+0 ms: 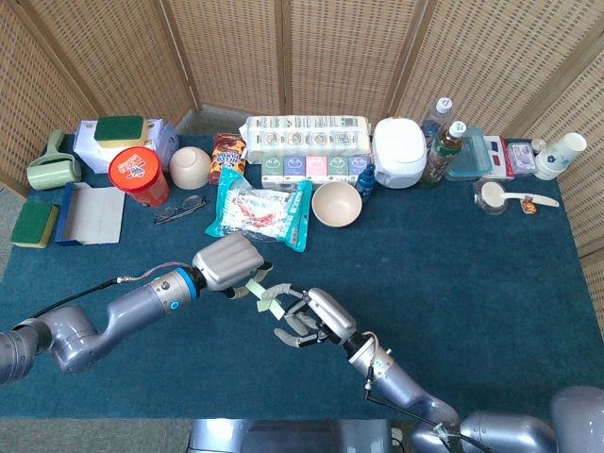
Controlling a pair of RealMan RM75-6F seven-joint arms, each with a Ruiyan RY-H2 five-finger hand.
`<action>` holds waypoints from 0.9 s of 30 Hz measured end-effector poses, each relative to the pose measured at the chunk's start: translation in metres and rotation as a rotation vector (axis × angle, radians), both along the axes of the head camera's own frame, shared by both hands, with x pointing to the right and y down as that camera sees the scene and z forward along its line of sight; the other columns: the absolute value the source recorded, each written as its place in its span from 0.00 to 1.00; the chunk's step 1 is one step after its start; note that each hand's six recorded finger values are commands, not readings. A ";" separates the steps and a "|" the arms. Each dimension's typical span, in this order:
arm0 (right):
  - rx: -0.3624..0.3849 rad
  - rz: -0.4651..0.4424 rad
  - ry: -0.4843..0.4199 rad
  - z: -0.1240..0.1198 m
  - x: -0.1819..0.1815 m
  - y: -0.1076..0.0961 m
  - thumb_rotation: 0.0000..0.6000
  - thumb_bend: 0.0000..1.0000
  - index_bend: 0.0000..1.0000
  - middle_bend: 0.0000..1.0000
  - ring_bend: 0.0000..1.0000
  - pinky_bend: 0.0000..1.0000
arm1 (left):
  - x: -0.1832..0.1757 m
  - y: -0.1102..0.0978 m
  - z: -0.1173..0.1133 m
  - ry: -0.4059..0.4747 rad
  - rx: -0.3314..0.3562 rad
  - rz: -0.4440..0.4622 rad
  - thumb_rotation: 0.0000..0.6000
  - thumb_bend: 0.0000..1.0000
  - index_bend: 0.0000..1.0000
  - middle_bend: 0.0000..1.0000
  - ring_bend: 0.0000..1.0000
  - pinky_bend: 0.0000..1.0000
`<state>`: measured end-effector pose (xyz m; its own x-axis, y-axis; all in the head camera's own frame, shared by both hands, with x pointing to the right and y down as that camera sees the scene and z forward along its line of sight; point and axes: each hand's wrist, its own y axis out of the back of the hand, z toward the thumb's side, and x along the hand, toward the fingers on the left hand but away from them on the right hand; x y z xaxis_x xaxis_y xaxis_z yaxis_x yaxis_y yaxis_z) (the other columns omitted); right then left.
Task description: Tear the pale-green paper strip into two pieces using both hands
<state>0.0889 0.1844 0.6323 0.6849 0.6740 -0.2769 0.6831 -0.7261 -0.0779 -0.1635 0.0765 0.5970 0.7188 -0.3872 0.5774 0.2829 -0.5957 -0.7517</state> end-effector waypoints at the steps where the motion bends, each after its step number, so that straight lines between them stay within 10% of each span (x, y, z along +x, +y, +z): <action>1: 0.000 0.001 0.000 0.000 0.000 0.000 1.00 0.36 0.30 0.93 0.99 0.77 | 0.000 0.000 0.000 0.000 0.000 0.000 1.00 0.43 0.73 1.00 1.00 1.00; 27: 0.013 -0.026 0.006 -0.002 -0.007 0.000 1.00 0.36 0.29 0.93 0.99 0.77 | -0.001 0.004 0.006 -0.009 -0.021 0.005 1.00 0.43 0.73 1.00 1.00 1.00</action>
